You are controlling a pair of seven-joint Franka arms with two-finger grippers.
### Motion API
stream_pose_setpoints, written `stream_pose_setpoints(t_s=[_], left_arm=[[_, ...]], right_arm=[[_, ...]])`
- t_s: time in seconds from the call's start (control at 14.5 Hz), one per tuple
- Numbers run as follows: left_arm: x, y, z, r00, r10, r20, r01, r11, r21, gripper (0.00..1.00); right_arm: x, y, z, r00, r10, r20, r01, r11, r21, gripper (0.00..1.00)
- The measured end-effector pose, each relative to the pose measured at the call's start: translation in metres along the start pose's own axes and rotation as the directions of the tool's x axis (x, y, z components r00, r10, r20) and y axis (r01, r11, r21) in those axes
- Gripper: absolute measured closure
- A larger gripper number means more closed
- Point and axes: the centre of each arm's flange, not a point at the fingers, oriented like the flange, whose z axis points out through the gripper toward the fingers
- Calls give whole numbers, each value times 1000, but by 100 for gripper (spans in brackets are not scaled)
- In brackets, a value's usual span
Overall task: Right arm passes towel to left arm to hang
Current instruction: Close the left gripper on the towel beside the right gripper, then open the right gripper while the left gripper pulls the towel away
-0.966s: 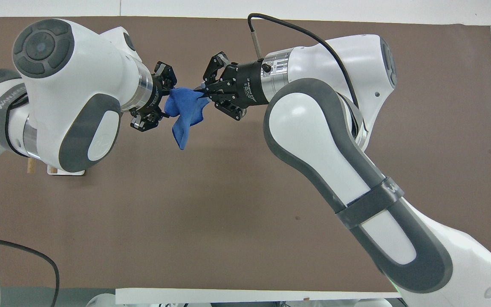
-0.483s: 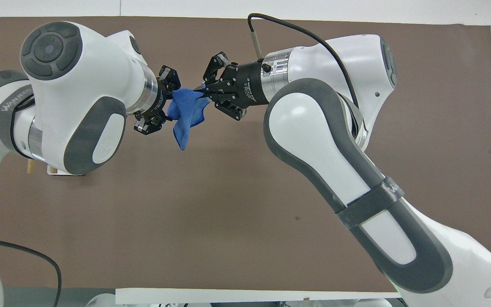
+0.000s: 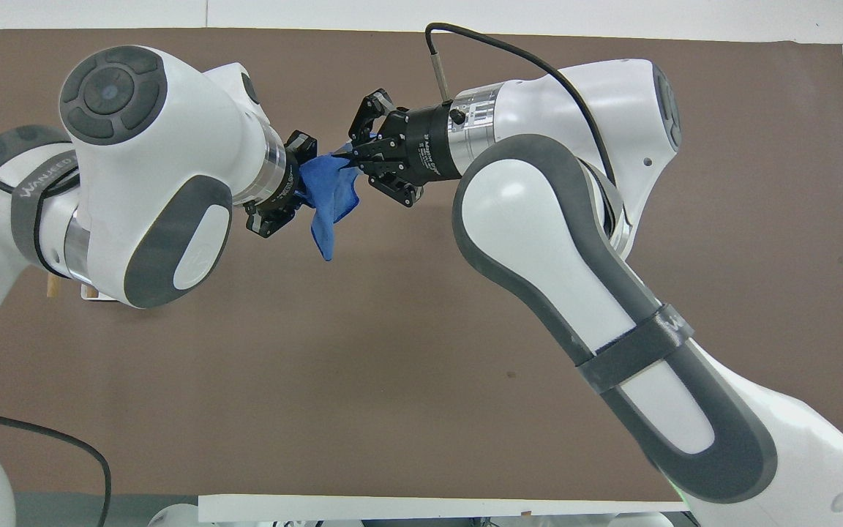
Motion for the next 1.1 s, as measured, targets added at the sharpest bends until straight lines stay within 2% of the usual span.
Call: stream_pose_setpoints(t_s=[0.21,0.34,0.55,0.69,0.76,0.9,0.97,1.1], left_arm=[[15,1,-5,1000,-9,-6,9,1000,-9,95],[39,1,-12,1000,-20,-12,20,1000,-21,95],[74,-3,-24,998,-29,-51,28,1000,-14,95],[84,-5,-39,997,-18,-80,18,1000,6,95],[85,-6,-49,996,-6,-86,7,1000,20,95],[95,-13,-76,993,27,-117,-21,999,50,95],[104,-17,-91,989,38,-144,-30,998,57,95],[127,-29,-114,981,56,-185,-45,997,64,95]], right_arm=[[0,0,0,1000,0,0,0,1000,0,96],[0,0,0,1000,0,0,0,1000,0,92],[1,0,-1,999,-43,-12,43,999,-7,65],[7,2,-4,980,-181,-85,175,982,-78,43],[13,4,-6,953,-269,-140,249,957,-147,33],[35,11,-16,868,-444,-220,366,874,-319,11],[51,15,-27,822,-522,-226,407,818,-406,1],[88,26,-62,741,-648,-175,467,685,-559,0]])
